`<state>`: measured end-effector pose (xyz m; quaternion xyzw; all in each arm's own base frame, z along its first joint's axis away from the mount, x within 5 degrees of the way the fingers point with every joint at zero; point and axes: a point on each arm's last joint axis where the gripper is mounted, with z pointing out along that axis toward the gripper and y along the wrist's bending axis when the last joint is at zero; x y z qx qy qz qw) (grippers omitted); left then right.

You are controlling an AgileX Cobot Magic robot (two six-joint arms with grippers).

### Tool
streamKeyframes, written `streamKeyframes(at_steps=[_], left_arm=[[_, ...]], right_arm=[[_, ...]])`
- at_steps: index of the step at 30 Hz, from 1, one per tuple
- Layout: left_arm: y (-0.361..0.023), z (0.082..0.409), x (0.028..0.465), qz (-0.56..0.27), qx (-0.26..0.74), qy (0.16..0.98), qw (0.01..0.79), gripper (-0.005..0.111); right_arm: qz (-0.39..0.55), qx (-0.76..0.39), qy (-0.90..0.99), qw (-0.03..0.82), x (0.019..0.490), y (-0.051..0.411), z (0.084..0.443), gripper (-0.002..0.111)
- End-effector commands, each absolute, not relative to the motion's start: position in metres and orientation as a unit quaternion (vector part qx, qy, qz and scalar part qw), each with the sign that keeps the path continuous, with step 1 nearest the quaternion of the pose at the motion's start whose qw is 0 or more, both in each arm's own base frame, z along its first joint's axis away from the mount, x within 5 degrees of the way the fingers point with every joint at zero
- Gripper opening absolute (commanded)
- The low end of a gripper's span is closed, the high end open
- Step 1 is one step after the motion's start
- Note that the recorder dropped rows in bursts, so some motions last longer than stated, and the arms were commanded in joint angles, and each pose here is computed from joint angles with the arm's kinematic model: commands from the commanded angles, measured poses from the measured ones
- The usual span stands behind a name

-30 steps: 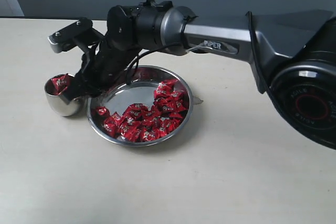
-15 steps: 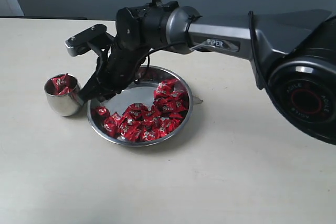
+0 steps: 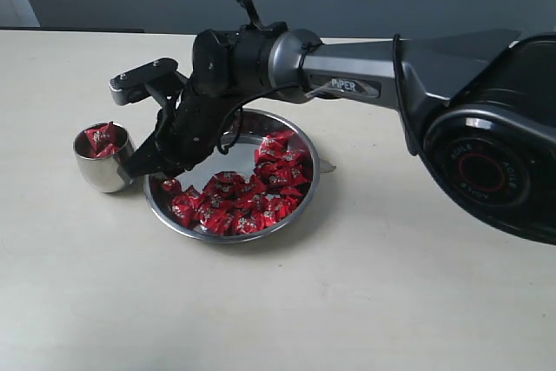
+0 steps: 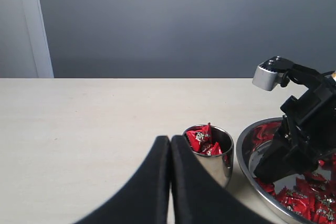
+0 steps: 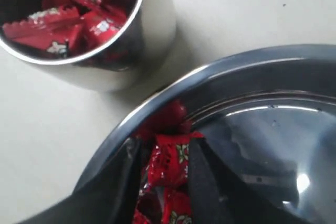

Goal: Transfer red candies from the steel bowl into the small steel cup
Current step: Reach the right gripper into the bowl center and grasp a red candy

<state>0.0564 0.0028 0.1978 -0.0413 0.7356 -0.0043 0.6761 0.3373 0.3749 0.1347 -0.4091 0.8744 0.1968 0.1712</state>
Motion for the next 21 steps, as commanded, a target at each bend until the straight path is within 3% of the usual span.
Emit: streamKeyframes(at_steps=[1, 6, 14, 21], left_arm=[[0.003, 0.198, 0.056, -0.008, -0.041, 0.732, 0.68, 0.0], [0.003, 0.198, 0.056, -0.008, -0.041, 0.732, 0.68, 0.0], [0.003, 0.198, 0.056, -0.008, -0.041, 0.732, 0.68, 0.0], [0.003, 0.198, 0.056, -0.008, -0.041, 0.732, 0.68, 0.0]], right_arm=[[0.198, -0.411, 0.873, 0.171, 0.338, 0.374, 0.137, 0.031], [0.103, -0.44, 0.876, 0.167, 0.351, 0.351, 0.135, 0.048], [0.046, -0.382, 0.916, 0.112, 0.375, 0.305, 0.135, 0.048], [0.032, -0.388, 0.914, 0.113, 0.377, 0.302, 0.135, 0.048]])
